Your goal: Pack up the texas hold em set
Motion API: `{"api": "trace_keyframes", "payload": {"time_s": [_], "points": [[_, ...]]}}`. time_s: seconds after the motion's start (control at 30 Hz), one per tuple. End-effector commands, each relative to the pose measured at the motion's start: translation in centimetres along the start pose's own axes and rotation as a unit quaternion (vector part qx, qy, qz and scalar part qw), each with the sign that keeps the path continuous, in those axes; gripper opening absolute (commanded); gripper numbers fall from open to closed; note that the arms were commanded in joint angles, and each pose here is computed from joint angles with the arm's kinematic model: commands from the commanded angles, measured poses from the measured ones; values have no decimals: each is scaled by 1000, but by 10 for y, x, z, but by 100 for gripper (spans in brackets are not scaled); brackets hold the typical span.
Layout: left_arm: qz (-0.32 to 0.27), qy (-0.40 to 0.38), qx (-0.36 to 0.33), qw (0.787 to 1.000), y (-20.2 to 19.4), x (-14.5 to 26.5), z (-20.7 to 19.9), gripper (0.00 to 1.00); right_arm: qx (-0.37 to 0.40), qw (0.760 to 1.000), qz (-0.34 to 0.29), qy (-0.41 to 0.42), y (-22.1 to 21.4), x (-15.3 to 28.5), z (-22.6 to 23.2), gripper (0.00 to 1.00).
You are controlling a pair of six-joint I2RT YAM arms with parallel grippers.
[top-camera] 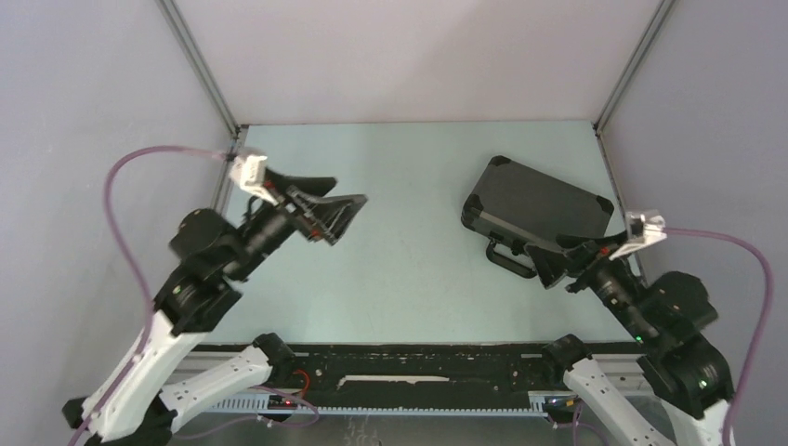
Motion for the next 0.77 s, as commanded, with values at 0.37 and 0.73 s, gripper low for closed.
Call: {"api": "trace_keyframes", "payload": {"time_s": [0.37, 0.73], "points": [[-64, 170, -83, 980, 59, 127, 20, 100, 45, 990, -119, 55, 78, 83, 33, 100], [-75, 177, -83, 978, 64, 139, 21, 100, 48, 990, -124, 40, 78, 85, 28, 100]]}}
Point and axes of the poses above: each gripper's point midway between its finger pads, its own x axis back along the fingers, its own z axis along the line the jaws close on, y = z × x, the point moved 3 cm from there along x, back along the fingers, and after that the axes turned 7 degrees about x, right-handed, at the moved point
